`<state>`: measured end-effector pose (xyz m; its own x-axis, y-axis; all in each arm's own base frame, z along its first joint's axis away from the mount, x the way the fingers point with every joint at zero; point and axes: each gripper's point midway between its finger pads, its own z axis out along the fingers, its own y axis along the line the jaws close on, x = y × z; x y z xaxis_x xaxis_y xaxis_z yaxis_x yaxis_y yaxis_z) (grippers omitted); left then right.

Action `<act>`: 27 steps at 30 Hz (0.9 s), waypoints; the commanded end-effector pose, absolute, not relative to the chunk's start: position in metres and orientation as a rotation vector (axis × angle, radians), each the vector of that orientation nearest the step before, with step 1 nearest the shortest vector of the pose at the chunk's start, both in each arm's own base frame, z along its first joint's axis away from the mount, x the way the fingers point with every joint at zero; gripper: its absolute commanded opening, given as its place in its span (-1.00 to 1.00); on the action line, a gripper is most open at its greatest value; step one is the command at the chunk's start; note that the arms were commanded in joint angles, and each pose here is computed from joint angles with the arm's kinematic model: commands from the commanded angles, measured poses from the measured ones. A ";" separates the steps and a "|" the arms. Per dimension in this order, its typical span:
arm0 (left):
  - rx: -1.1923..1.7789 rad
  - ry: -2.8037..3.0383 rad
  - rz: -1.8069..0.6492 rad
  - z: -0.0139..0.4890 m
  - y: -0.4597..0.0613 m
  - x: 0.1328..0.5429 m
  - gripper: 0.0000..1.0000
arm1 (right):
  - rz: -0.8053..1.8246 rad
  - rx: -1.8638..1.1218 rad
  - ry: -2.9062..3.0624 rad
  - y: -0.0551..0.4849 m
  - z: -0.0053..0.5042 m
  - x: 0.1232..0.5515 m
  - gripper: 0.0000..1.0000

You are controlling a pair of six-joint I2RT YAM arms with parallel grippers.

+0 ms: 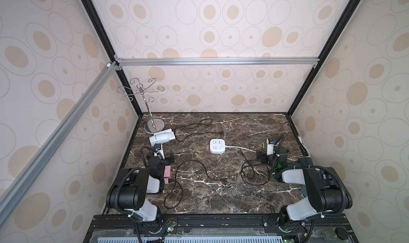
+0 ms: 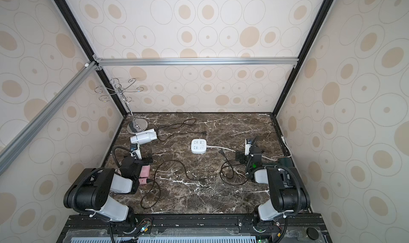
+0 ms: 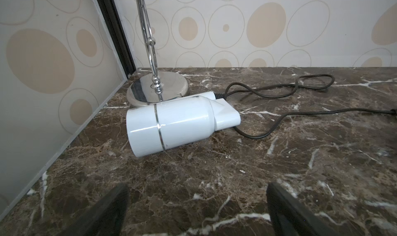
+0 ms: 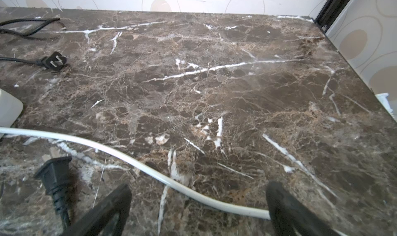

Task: Charge the blow dryers
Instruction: Pick up the plug from the center of the board.

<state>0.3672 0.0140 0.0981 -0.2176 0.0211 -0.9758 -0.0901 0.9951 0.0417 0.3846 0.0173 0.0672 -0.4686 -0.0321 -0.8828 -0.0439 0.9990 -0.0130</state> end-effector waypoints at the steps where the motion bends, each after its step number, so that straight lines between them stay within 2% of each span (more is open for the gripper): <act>1: -0.024 1.682 0.139 0.127 0.014 0.379 1.00 | -0.016 -0.057 1.990 0.013 0.084 0.398 0.99; 27: -0.069 1.674 0.167 0.131 0.021 0.378 1.00 | -0.017 -0.037 1.957 0.009 0.093 0.399 0.99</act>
